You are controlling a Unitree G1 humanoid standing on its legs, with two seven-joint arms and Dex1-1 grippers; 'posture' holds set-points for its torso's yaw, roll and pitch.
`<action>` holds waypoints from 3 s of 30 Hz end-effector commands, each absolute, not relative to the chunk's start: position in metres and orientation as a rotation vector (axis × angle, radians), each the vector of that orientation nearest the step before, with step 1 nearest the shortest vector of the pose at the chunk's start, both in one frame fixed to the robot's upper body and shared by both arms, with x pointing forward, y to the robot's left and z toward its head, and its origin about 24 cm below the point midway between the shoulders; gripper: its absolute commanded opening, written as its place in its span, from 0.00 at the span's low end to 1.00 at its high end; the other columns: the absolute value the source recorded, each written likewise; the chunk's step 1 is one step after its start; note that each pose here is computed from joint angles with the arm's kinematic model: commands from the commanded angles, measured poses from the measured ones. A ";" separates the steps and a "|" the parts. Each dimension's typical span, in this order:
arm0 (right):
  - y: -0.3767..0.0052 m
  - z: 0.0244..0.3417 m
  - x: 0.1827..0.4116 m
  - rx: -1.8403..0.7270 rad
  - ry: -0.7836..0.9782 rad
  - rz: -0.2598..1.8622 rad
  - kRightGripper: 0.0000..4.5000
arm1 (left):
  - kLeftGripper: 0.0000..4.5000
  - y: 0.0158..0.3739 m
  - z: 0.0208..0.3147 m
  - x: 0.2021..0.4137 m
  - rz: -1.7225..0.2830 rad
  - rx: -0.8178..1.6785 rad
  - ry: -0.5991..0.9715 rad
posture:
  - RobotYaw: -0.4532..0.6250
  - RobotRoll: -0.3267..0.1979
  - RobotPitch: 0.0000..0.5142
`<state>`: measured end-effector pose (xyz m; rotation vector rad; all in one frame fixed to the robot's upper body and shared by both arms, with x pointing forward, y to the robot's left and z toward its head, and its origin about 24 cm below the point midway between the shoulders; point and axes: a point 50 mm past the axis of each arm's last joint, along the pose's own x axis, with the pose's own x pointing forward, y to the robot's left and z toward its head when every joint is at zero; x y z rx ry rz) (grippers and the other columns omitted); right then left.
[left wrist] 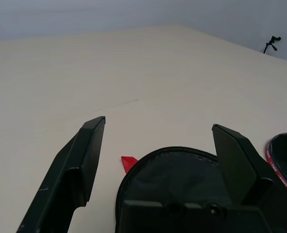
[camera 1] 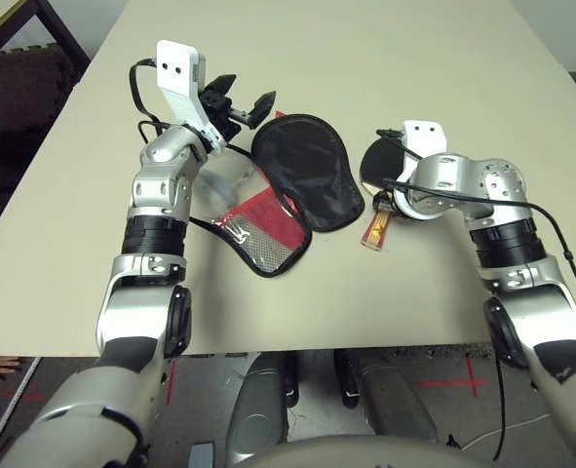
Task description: Store the ping-pong paddle in its case and zip it.
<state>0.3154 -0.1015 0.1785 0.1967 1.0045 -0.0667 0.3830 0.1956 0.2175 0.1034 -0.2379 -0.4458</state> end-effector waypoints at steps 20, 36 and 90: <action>-0.123 0.260 0.352 0.122 0.984 -0.027 0.27 | 1.00 0.220 0.226 0.383 -0.341 0.088 -0.265 | 0.25 0.62 0.33; -0.054 0.273 0.344 -0.090 0.790 0.388 0.27 | 1.00 0.283 0.249 0.368 -0.222 0.188 -0.225 | 0.33 0.62 0.31; -0.011 0.193 0.370 -0.056 0.723 0.399 0.27 | 1.00 0.302 0.239 0.353 -0.151 0.182 -0.213 | 0.38 0.62 0.37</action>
